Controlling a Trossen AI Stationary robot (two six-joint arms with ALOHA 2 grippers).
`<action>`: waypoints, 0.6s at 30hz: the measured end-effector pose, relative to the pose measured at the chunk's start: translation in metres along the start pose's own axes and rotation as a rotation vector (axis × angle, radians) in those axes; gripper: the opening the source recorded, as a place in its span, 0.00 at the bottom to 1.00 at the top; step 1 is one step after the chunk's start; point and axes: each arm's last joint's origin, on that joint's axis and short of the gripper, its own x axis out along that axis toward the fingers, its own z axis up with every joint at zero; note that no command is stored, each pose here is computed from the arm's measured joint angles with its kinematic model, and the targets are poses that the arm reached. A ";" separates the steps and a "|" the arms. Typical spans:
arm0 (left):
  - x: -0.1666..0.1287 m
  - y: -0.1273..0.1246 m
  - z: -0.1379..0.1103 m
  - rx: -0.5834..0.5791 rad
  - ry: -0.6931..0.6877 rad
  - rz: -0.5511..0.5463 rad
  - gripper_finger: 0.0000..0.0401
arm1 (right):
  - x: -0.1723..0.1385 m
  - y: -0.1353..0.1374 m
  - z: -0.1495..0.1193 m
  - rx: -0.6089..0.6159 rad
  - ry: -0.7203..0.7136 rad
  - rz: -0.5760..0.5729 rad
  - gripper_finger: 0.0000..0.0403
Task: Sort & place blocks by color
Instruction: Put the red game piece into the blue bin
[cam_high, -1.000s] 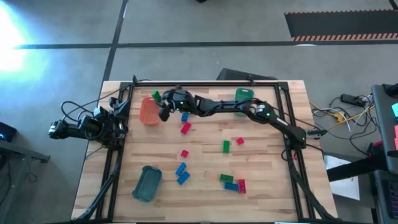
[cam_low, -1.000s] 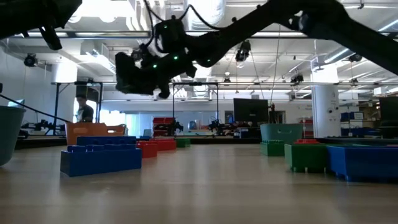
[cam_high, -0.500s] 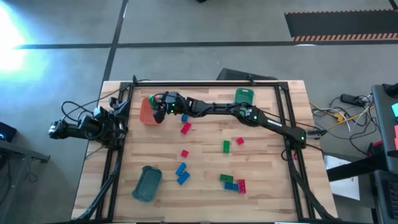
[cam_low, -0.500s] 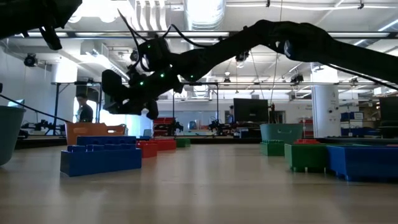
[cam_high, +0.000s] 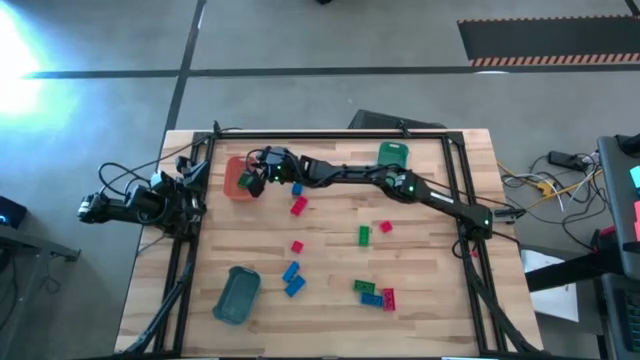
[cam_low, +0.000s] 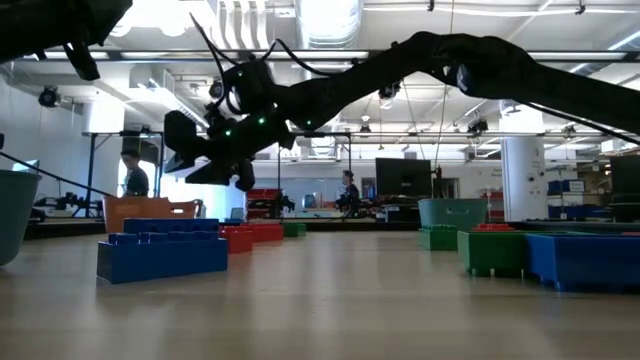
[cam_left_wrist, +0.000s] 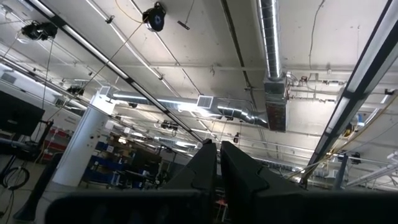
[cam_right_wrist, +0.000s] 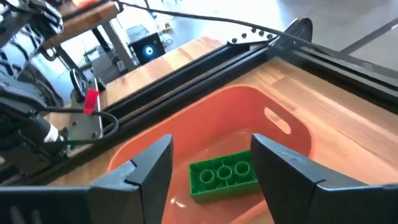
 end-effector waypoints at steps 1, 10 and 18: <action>0.000 0.000 0.000 0.000 0.000 0.000 0.02 | -0.002 0.001 0.004 -0.012 0.005 -0.001 0.51; 0.000 -0.001 -0.007 -0.036 0.060 -0.008 0.02 | -0.074 0.041 0.056 -0.221 0.288 -0.058 0.50; 0.000 -0.003 -0.020 -0.179 0.189 0.000 0.02 | -0.151 0.106 0.061 -0.398 0.452 -0.139 0.45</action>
